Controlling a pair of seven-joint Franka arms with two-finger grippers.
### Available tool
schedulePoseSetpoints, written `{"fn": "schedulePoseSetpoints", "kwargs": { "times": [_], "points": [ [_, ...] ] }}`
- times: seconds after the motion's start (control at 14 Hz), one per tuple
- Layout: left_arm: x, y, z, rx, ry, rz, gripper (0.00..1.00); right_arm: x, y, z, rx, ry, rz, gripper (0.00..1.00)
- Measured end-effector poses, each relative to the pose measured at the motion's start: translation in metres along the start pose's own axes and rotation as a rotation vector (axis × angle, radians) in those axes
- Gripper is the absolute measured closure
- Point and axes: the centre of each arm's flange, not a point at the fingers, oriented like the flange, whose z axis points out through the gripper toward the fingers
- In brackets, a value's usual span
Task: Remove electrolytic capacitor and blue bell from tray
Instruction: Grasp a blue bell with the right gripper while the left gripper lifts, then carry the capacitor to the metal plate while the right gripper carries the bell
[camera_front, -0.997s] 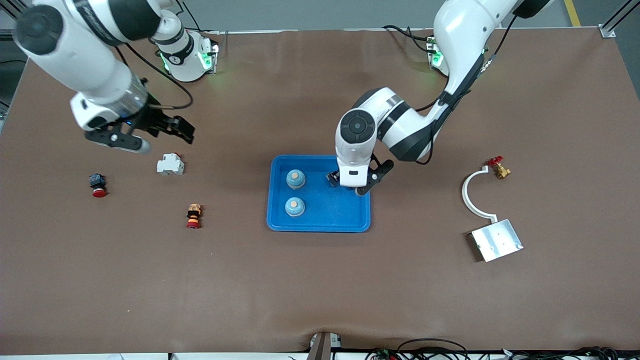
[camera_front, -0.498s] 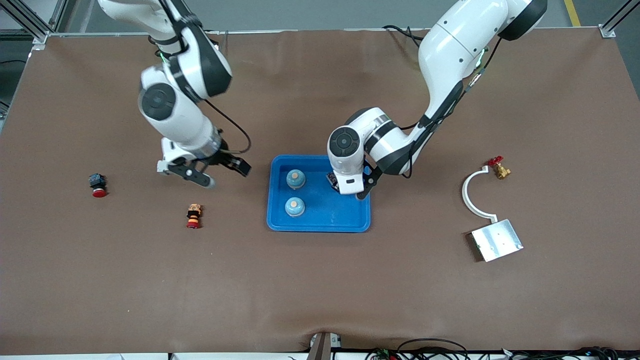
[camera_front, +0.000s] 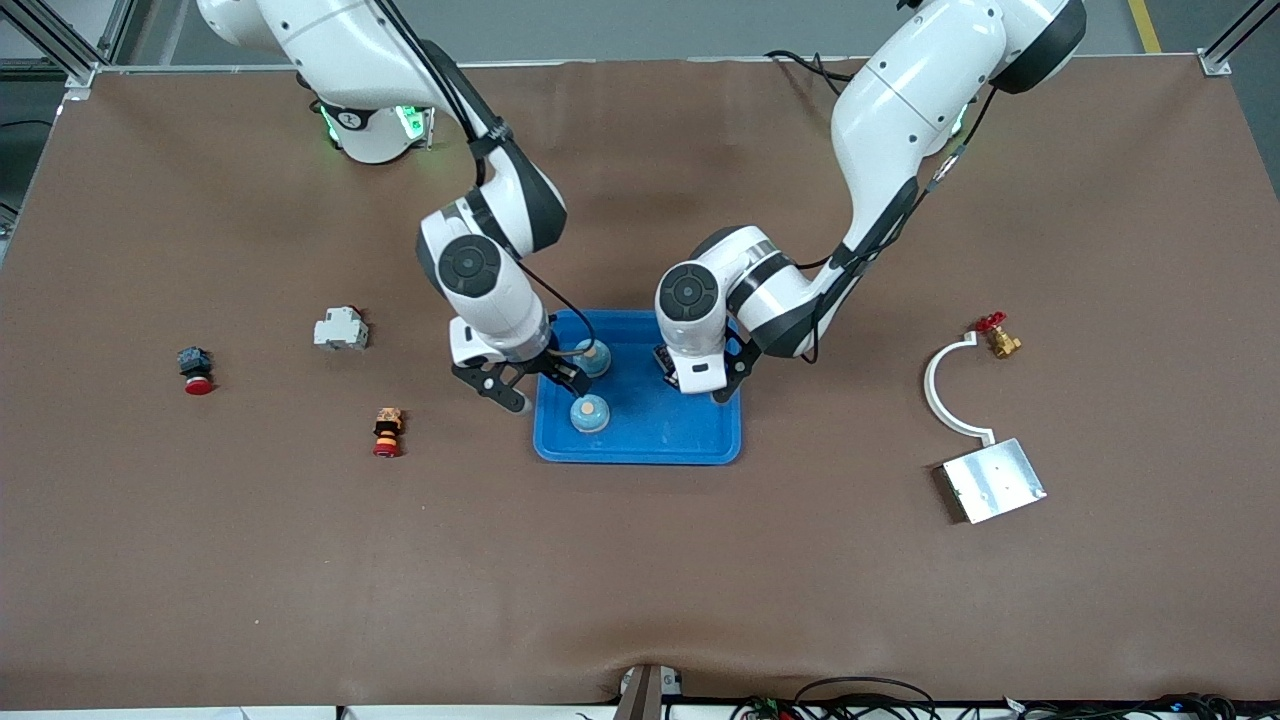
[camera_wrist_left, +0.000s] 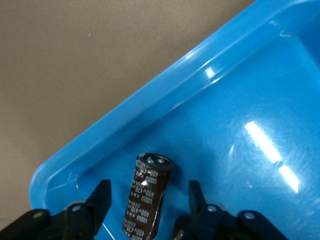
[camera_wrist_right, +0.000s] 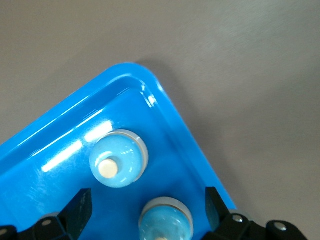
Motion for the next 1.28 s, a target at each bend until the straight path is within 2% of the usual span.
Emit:
{"fn": "schedulePoseSetpoints", "kwargs": {
  "times": [0.21,0.43,0.57,0.78,0.93,1.07,1.28],
  "points": [
    [0.002,0.002,-0.004,-0.016,0.011,0.006,0.68,0.007,-0.015,0.005,0.021,0.012,0.008,0.00],
    [0.015,0.009,-0.037,-0.067,0.038,0.006,0.70,0.014,-0.030,0.005,0.039,0.021,0.023,0.00],
    [0.041,0.006,-0.073,-0.063,0.071,0.031,0.70,0.012,-0.033,0.016,0.031,0.019,0.020,0.00],
    [0.115,-0.016,-0.123,0.011,0.119,0.101,0.70,0.006,-0.038,0.038,0.011,0.021,0.016,0.00],
    [0.170,-0.035,-0.133,0.076,0.120,0.135,0.70,0.003,-0.043,0.050,-0.005,0.046,0.016,0.00],
    [0.212,-0.052,-0.118,0.129,0.099,0.153,0.70,0.000,-0.046,0.062,-0.019,0.067,0.011,0.00],
    [0.251,-0.078,-0.082,0.198,0.058,0.157,0.70,-0.006,-0.048,0.072,-0.034,0.080,-0.007,0.00]
  ]
}}
